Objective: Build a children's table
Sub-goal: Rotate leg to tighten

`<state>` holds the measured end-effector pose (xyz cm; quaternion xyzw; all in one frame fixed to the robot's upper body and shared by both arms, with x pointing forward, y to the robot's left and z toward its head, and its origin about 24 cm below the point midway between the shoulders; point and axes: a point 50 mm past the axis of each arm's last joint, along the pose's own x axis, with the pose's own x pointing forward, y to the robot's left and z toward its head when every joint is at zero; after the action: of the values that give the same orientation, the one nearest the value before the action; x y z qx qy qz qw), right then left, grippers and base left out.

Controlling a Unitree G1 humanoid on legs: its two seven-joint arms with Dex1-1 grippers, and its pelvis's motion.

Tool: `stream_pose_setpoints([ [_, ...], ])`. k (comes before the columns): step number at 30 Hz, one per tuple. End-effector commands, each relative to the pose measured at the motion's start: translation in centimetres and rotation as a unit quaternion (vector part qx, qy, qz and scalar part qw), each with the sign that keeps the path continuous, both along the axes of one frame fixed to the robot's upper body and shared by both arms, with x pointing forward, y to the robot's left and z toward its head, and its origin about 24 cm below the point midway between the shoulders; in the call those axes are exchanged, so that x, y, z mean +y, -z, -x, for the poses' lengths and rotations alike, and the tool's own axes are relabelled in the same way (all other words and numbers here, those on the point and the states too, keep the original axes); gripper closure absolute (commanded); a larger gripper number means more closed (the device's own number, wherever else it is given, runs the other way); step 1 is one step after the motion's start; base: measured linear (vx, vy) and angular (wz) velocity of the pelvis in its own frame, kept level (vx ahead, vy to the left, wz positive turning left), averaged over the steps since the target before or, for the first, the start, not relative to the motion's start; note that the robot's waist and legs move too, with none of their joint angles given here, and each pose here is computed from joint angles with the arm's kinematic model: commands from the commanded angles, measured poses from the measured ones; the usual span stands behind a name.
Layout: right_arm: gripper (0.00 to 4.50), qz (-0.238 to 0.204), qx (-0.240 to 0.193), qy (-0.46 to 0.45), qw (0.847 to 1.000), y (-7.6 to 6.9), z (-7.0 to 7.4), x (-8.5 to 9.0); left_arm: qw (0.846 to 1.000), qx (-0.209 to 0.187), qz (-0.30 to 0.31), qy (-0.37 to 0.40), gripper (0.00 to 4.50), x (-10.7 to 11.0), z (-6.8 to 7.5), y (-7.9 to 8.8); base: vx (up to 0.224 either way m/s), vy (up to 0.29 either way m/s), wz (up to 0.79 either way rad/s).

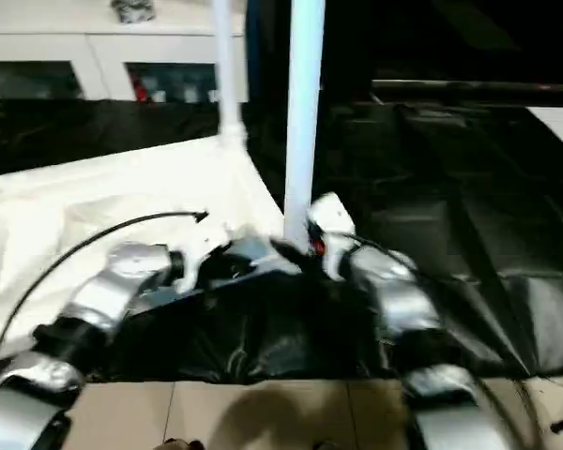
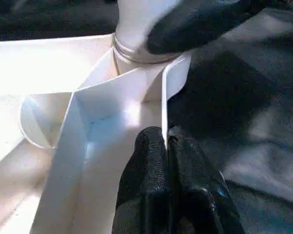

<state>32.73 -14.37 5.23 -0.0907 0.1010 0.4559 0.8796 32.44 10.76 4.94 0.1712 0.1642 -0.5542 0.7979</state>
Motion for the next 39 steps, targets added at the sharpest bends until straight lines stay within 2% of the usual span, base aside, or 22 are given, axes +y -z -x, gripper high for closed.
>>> stream_pose_setpoints([
  [1,1.23,-0.005,0.010,-0.044,0.999,-0.3,0.5,0.4,0.998,-0.025,0.028,0.045,4.50,-1.1,0.2,-1.4,0.000,0.000,0.00],
  [4,1.23,0.003,0.014,-0.069,0.997,-0.4,1.1,0.1,0.997,-0.012,0.026,0.070,4.50,-0.8,0.5,-1.5,0.000,0.000,0.00],
  [8,1.62,0.013,0.033,-0.103,0.994,-0.4,1.5,0.1,0.996,-0.002,0.019,0.090,4.50,-0.4,0.6,-1.7,0.000,0.000,0.00],
  [10,1.68,0.016,0.029,-0.105,0.994,-0.4,1.5,0.1,0.996,-0.003,0.015,0.089,4.50,-0.2,0.5,-1.7,0.000,0.000,0.00],
  [18,2.41,0.027,0.046,-0.130,0.990,-0.3,1.9,0.2,0.995,0.008,0.004,0.095,4.50,0.4,0.6,-1.6,0.000,0.000,0.00],
  [26,2.55,0.006,0.060,-0.121,0.991,0.3,2.2,0.5,0.998,0.004,0.009,0.070,4.50,-0.1,0.3,-1.4,0.000,0.000,0.00],
  [29,2.55,-0.015,0.059,-0.080,0.995,0.8,2.0,1.3,1.000,-0.008,0.000,0.020,4.50,-0.4,-0.5,-1.4,0.000,0.000,0.00],
  [31,2.55,-0.030,0.065,-0.021,0.997,1.5,1.4,2.3,0.999,-0.017,-0.002,-0.036,4.50,-0.9,-1.4,-1.4,0.000,0.000,0.00],
  [34,2.55,-0.032,0.062,0.031,0.997,2.0,0.8,2.9,0.997,-0.022,0.000,-0.073,4.50,-1.3,-1.9,-1.5,0.000,0.000,0.00],
  [37,2.55,-0.042,0.061,0.118,0.990,2.5,-0.3,3.8,0.993,-0.028,0.008,-0.117,4.50,-2.1,-2.5,-1.6,0.000,0.000,0.00],
  [38,2.55,-0.049,0.064,0.165,0.983,2.6,-0.8,4.2,0.990,-0.031,0.013,-0.137,4.50,-2.5,-2.8,-1.8,0.000,0.000,0.00],
  [39,2.55,-0.049,0.064,0.165,0.983,2.6,-0.8,4.2,0.990,-0.031,0.013,-0.137,4.50,-2.5,-2.8,-1.8,0.000,0.000,0.00],
])
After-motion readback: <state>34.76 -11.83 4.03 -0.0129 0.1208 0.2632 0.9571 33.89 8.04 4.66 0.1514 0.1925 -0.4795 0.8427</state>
